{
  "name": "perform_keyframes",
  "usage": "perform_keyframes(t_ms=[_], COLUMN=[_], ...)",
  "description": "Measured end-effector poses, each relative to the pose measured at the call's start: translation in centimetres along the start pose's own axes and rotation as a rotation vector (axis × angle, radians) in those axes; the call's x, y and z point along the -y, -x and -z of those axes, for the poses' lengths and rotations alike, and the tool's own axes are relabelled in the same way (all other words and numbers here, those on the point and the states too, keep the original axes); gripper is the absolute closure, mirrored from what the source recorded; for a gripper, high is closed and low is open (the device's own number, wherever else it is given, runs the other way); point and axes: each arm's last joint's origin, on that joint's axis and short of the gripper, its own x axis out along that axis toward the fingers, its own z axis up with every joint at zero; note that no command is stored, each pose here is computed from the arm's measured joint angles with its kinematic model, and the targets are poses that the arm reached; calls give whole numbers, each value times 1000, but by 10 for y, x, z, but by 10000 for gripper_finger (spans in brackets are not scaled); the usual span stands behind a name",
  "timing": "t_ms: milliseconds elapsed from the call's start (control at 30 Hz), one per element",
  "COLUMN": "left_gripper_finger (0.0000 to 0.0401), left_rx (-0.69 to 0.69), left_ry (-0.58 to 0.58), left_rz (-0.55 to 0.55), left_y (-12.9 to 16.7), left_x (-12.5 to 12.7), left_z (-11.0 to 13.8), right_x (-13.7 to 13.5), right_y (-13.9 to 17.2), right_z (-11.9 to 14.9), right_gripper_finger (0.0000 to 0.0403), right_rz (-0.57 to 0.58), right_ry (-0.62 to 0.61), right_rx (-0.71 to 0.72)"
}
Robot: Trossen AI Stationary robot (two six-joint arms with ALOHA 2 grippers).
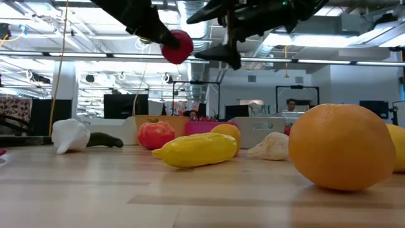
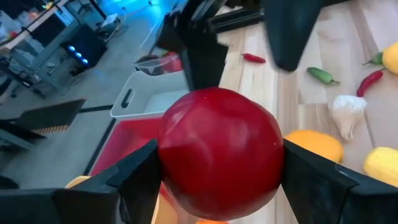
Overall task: Sort produce into baskets
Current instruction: Put the red tomato into the transparent bin
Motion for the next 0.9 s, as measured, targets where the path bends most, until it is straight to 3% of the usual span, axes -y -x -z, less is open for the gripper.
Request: perform_keyframes(t_ms=[433,667,900], left_gripper_finger=[124,124,124], left_rx=[97,130,128], left_ry=[78,91,90], left_rz=[38,38,37], left_y=[0,1,1], left_x=[0,-1,-1], left_z=[-10,-13,-13], right_x=[-8,-16,-16], right_y=[-10,-11,-11], right_z=[4,6,6], right_gripper_finger=[21,24,63], right_rz=[-62,-35,-35], right_ry=[14,-18,-18], right_rx=[49,102,101])
